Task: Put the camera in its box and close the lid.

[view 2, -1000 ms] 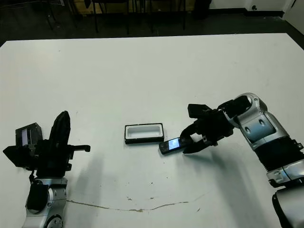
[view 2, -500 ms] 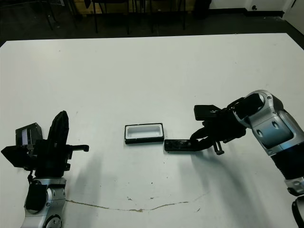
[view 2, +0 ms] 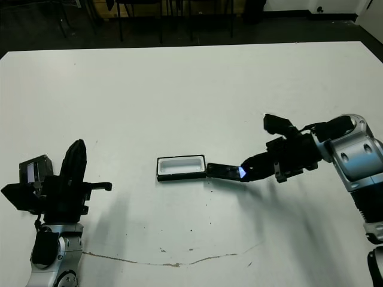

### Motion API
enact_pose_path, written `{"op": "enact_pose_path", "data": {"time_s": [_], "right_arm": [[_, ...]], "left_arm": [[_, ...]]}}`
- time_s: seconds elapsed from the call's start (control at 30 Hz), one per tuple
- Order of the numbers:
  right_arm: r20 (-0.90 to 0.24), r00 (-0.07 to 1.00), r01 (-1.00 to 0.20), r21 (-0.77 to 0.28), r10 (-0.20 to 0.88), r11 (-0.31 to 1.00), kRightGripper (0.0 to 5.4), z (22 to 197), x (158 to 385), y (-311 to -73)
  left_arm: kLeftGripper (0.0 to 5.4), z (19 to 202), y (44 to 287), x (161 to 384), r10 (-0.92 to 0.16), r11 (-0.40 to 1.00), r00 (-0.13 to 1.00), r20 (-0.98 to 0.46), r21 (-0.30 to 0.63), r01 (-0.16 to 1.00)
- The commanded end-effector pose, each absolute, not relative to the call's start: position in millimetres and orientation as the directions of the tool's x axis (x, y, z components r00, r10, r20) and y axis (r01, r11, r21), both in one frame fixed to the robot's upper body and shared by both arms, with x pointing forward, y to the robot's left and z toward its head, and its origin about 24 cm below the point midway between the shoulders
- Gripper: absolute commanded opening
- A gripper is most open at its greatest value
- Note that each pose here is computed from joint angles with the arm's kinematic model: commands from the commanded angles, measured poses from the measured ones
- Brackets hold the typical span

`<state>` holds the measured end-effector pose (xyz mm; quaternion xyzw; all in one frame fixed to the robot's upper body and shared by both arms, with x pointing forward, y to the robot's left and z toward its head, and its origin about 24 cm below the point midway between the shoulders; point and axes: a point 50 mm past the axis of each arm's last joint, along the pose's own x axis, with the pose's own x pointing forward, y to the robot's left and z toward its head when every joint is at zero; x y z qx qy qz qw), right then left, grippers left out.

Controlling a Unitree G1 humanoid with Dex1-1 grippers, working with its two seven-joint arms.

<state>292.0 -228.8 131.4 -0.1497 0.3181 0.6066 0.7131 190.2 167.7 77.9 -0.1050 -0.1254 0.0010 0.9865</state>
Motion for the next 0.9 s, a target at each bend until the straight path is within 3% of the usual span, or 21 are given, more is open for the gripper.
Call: {"op": "enact_pose_path", "data": {"time_s": [0.03, 0.2, 0.3, 0.57, 0.83, 0.9], "right_arm": [[-0.588, 0.039, -0.968, 0.178, 0.808, 0.176, 0.02, 126.5, 295, -227], [-0.629, 0.08, -0.984, 0.074, 0.773, 0.162, 0.02, 141.4, 302, -224], [-0.576, 0.059, -0.985, 0.099, 0.816, 0.142, 0.02, 138.8, 307, -220], [-0.568, 0.072, -0.987, 0.076, 0.82, 0.14, 0.02, 140.7, 310, -215], [-0.565, 0.136, -0.976, 0.067, 0.814, 0.209, 0.02, 145.5, 304, -224], [-0.559, 0.199, -0.97, 0.007, 0.805, 0.244, 0.02, 148.8, 298, -226]], "left_arm": [[0.0, 70.7, 170, 186, 0.028, 0.981, 0.979, 0.203, -0.195, 0.012], [0.0, 70.4, 169, 185, 0.027, 0.98, 0.979, 0.2, -0.197, 0.014], [0.0, 70.0, 169, 185, 0.03, 0.98, 0.98, 0.197, -0.199, 0.01], [0.0, 69.1, 169, 184, 0.028, 0.981, 0.979, 0.201, -0.192, 0.011], [0.0, 69.5, 170, 183, 0.029, 0.981, 0.98, 0.198, -0.193, 0.011], [0.0, 69.6, 170, 183, 0.031, 0.981, 0.98, 0.197, -0.196, 0.008]]}}
